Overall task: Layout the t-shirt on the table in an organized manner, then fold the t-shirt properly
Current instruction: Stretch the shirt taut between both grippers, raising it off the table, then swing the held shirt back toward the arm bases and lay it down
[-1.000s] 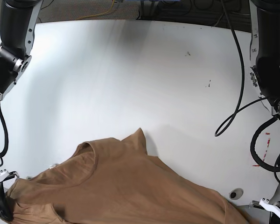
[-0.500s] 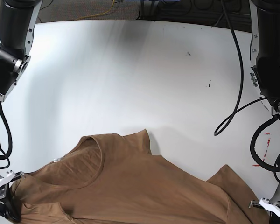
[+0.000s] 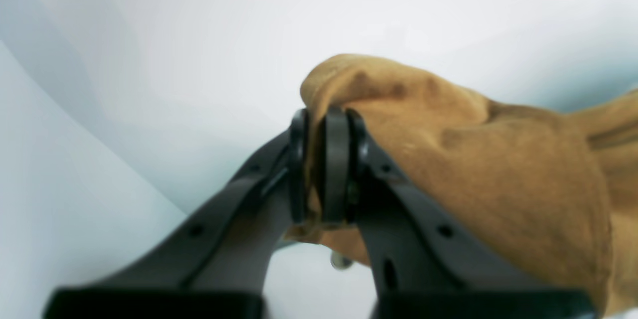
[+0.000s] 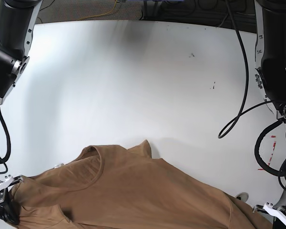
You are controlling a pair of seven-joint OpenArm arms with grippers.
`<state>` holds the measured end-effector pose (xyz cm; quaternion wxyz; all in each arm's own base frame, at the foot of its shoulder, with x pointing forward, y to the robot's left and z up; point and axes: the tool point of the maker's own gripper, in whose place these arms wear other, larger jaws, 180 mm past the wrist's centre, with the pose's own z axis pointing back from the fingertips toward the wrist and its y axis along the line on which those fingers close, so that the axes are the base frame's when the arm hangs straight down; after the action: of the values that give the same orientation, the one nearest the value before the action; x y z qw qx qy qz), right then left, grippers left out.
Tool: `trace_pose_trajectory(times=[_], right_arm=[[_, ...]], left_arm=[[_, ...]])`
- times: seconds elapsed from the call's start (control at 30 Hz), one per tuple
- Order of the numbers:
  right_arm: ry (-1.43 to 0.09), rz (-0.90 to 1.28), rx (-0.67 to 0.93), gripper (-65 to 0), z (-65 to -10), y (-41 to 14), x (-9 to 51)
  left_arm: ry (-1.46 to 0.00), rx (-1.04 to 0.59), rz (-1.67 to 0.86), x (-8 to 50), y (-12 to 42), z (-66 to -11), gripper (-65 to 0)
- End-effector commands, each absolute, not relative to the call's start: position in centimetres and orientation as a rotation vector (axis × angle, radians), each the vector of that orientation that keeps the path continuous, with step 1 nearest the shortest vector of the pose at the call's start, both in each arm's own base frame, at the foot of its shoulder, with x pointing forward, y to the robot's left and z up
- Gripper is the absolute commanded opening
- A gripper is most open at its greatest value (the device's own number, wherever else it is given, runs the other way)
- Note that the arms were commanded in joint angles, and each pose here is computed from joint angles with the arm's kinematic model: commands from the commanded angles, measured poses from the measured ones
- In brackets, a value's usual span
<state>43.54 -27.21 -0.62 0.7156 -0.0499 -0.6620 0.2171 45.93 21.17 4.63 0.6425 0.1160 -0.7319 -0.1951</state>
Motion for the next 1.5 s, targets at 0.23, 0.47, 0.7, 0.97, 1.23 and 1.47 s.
trace_pose_trajectory(times=[0.23,0.47,0.7,0.97,1.23,1.47], right_arm=[[-1.538,0.466,-0.125,-64.5,2.5,-28.0,43.6],[-1.503,0.511,-0.127,-64.5,0.9,-26.7,43.4],[-1.451,0.562,-0.127,-64.6,-2.2,-25.2,42.3],[-1.387,0.548,-0.092,-64.7,-6.9,-24.1,40.0],[-1.248,0.495,-0.043,-64.9,-13.2,-24.0,37.2],[-1.163,0.430,0.089,-64.9,-17.8,-23.7,34.1]], left_arm=[[-1.760,0.248,-0.442,45.9,21.2,6.1,-62.5],[-1.744,0.251,-0.448,45.7,21.7,4.4,-62.5],[-1.677,0.258,-0.436,44.7,22.8,0.8,-62.5],[-1.573,0.255,-0.425,42.9,23.6,-4.7,-62.7],[-1.413,0.251,-0.355,40.6,26.4,-11.6,-62.7],[-1.287,0.250,-0.326,37.2,28.5,-16.6,-62.7]])
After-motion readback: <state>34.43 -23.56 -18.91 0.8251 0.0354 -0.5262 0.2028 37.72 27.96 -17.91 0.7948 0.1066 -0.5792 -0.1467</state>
